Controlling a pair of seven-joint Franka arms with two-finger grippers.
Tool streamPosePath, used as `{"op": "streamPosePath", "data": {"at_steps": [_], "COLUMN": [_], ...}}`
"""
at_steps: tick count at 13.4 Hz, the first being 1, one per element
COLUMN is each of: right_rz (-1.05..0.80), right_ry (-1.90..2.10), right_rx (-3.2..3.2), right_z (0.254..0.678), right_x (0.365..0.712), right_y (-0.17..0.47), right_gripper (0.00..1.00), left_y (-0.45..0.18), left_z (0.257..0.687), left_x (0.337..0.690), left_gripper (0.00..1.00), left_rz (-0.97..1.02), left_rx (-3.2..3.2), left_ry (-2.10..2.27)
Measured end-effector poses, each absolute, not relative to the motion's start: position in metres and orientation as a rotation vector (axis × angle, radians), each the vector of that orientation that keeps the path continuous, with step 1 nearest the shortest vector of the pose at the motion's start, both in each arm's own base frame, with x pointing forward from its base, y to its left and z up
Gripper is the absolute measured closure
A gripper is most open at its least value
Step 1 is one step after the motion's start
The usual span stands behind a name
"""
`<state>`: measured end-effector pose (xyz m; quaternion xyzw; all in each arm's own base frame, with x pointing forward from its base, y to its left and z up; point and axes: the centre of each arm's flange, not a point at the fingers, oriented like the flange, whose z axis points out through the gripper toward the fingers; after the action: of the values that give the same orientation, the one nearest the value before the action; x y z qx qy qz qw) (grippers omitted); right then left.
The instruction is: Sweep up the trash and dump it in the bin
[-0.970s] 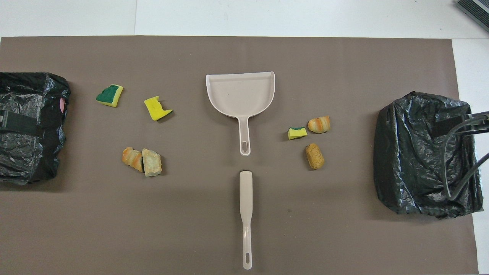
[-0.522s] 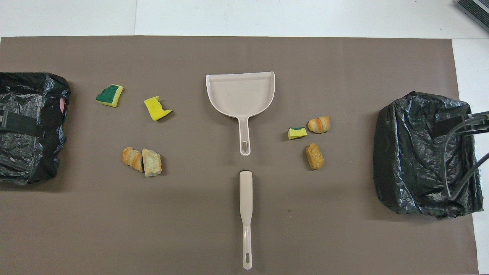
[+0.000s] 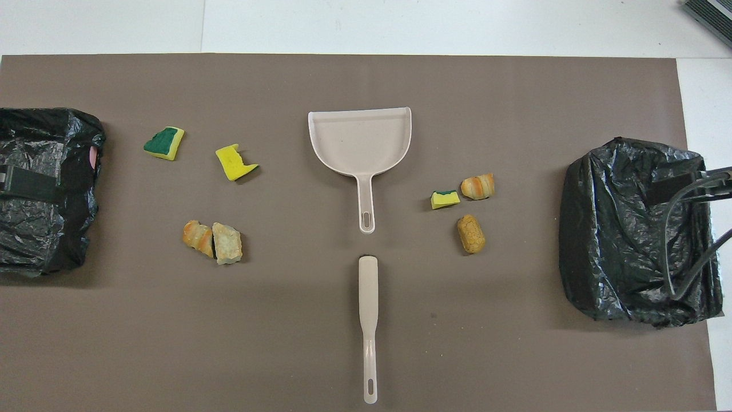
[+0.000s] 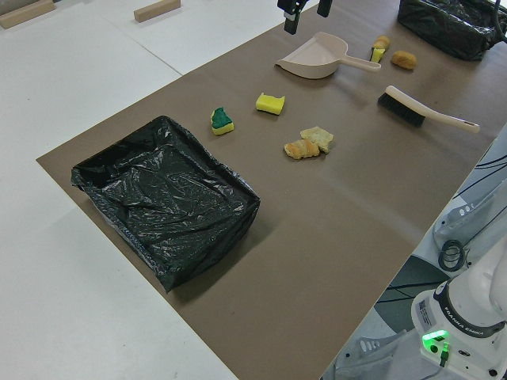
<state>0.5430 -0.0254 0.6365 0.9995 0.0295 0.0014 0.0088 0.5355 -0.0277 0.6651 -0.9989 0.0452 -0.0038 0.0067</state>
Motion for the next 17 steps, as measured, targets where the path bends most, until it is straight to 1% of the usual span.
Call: {"op": "streamPosePath", "data": {"at_steps": [3,7,13,17], "right_rz": [0.004,0.004,0.004,0.004], "right_ry": [0.092,0.092,0.092,0.09], "right_rx": [3.123,3.123,3.123,3.123], "right_z": [0.637,0.637,0.637,0.637], "right_x": [0.543,0.543,0.543,0.543], "right_y": [-0.025,-0.025,-0.025,-0.026], "right_gripper": [0.0,0.0,0.0,0.0], "left_y": [-0.033,-0.065,-0.166,-0.212], "left_z": [0.664,0.65,0.593,0.565], "left_x": [0.535,0.529,0.501,0.478], "left_gripper": [0.0,0.0,0.0,0.0], "left_rz": [-0.008,0.036,0.067,0.087], "left_rx": [-3.125,-3.116,-3.086,-3.098], "left_ry": [0.155,0.229,0.24,0.275]}}
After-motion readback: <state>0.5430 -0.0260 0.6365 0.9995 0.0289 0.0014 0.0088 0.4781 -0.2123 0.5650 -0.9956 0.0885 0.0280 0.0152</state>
